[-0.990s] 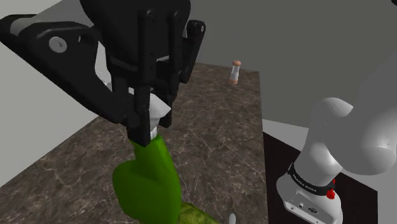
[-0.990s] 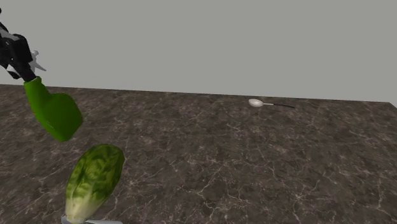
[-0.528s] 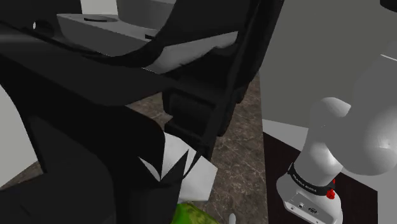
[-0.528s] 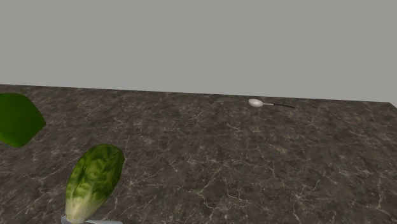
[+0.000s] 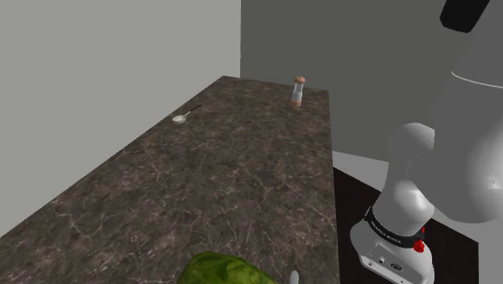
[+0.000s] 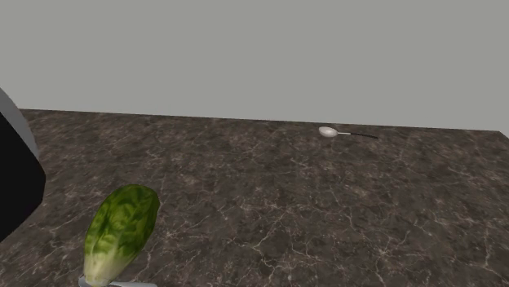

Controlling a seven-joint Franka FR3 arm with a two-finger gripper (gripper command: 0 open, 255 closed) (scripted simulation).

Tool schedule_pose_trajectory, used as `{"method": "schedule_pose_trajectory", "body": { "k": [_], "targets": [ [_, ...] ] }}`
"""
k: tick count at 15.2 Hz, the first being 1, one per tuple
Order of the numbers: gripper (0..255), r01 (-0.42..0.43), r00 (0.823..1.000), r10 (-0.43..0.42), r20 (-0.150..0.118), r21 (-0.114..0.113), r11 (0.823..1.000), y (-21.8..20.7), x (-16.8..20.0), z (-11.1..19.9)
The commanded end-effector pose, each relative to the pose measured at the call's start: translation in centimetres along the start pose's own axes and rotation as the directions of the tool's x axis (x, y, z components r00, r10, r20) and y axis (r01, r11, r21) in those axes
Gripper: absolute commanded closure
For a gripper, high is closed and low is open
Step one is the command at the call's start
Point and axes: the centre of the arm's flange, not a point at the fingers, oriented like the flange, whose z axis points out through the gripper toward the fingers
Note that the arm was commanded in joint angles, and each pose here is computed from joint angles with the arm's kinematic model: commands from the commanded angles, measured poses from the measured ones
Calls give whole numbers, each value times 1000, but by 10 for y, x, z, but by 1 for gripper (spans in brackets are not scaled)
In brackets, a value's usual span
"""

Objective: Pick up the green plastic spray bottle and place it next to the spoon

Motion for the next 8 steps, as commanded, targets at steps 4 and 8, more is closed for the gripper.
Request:
{"method": "schedule_pose_trajectory", "body": {
  "k": [4,8],
  "targets": [
    [255,-4,1000,4,0,1,1000,-3,-5,21],
    [255,-4,1000,4,0,1,1000,-2,-7,43]
  ]
}}
